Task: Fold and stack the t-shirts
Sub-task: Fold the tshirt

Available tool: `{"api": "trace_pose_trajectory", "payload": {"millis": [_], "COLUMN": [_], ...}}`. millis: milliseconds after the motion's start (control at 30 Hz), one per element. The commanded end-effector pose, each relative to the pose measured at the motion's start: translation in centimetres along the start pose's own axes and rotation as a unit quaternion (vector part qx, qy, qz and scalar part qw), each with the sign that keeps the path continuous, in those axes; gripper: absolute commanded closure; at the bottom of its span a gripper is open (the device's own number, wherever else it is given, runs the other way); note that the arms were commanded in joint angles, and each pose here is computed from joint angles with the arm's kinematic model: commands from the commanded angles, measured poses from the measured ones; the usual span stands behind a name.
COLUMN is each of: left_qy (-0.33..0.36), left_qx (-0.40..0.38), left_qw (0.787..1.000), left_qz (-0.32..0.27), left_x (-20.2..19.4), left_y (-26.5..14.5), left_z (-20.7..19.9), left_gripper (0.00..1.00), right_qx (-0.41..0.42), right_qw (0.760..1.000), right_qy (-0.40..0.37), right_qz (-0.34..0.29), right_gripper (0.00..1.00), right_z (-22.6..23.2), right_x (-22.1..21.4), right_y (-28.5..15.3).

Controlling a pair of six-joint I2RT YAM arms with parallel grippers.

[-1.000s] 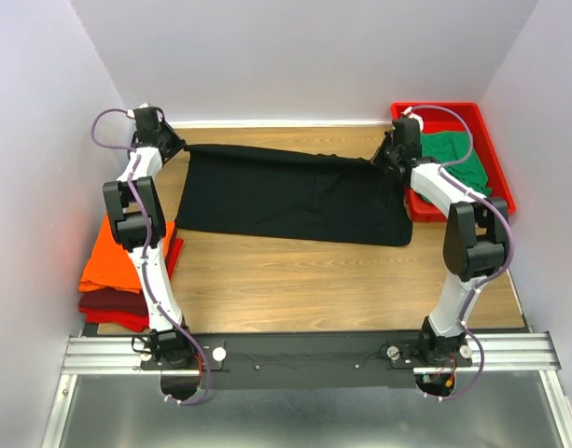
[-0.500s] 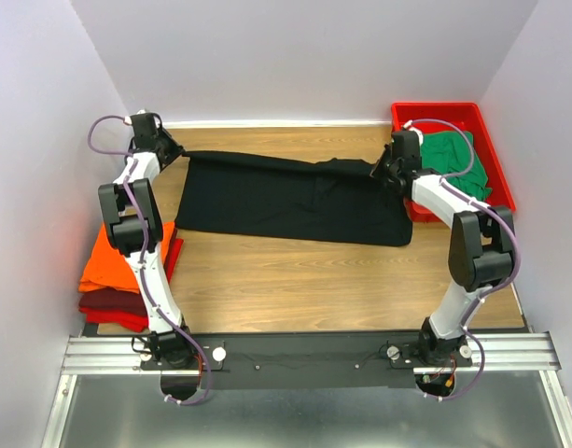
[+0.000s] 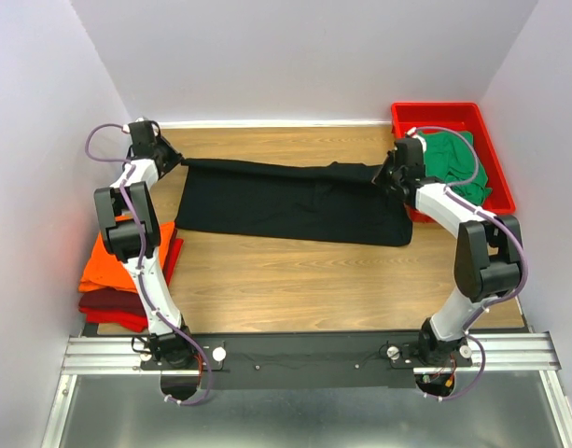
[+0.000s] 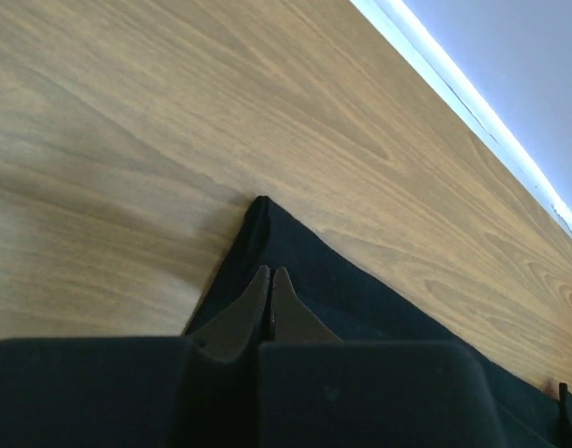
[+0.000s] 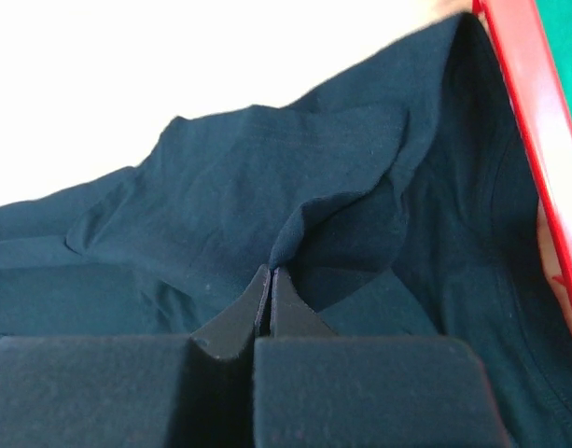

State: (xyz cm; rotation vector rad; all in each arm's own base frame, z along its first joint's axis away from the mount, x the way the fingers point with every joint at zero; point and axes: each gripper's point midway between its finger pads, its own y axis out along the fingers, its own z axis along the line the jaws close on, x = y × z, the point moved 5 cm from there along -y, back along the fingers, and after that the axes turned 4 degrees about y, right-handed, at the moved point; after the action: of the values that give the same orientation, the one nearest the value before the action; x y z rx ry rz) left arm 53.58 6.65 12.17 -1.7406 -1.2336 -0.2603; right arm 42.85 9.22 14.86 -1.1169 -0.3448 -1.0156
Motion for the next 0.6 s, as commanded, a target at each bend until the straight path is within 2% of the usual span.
{"api": "trace_pose_trajectory", "payload": {"millis": [0, 567], "left_qy": [0.004, -0.001], "left_qx": [-0.005, 0.017], "left_qw": [1.000, 1.000], "left_qz": [-0.025, 0.004], "left_x": [1.3, -2.0], "left_y": [-1.6, -2.2], "left_z": [-0.2, 1.7], "left_gripper": [1.00, 1.00], "right_qx": [0.008, -0.019], "right_qw": [1.000, 0.999], "right_qy": [0.006, 0.015], "right_qz": [0.011, 0.033], "right_gripper": [1.00, 1.00], "right_z": [0.0, -2.0], "right_x": [-1.1, -3.8], "right_y": [-0.8, -1.0]}}
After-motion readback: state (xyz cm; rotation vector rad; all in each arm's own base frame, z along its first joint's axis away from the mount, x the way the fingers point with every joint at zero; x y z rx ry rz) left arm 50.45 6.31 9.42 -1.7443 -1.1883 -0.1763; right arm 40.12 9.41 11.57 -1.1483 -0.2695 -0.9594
